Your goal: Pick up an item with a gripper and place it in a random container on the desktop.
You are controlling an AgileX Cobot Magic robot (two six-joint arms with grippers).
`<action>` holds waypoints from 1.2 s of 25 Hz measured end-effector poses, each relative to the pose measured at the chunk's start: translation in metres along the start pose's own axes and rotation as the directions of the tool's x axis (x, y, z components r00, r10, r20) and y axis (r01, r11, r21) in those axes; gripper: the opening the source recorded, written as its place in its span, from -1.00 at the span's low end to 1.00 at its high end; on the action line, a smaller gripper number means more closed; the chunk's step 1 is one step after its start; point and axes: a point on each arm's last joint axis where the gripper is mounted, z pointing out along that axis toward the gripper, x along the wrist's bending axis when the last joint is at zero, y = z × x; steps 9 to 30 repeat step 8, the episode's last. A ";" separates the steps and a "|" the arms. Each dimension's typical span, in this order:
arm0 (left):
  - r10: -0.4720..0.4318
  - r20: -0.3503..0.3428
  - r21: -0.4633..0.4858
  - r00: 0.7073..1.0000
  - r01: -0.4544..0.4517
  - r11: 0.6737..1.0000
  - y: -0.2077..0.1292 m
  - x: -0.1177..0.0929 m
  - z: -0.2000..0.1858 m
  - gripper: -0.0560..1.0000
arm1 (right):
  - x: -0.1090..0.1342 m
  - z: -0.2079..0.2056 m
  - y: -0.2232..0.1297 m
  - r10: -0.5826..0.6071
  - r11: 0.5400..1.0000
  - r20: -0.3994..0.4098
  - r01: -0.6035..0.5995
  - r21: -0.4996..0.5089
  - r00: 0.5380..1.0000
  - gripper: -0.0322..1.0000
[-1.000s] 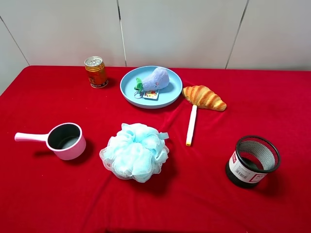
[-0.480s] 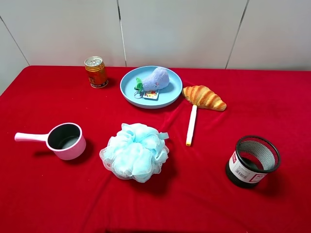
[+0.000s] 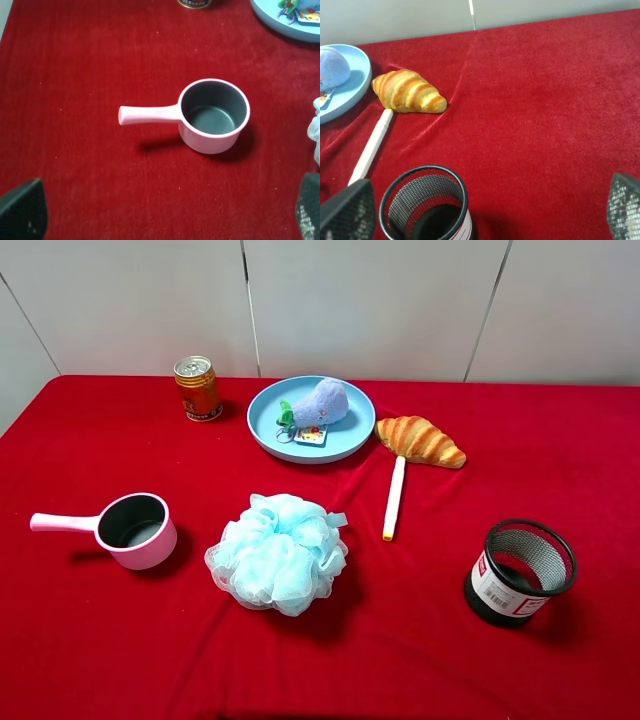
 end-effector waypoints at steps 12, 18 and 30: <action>0.000 0.000 0.000 1.000 0.000 1.000 0.000 0.000 0.000 0.99 | 0.000 0.000 0.000 0.000 1.000 0.000 0.000 0.000 1.000 0.40; 0.000 0.000 0.000 1.000 0.000 1.000 0.000 0.000 0.000 0.99 | 0.000 0.000 0.000 0.000 1.000 0.000 0.000 0.000 1.000 0.40; 0.000 0.000 0.000 1.000 0.000 1.000 0.000 0.000 0.000 0.99 | 0.000 0.000 0.000 0.000 1.000 0.000 0.000 0.000 1.000 0.40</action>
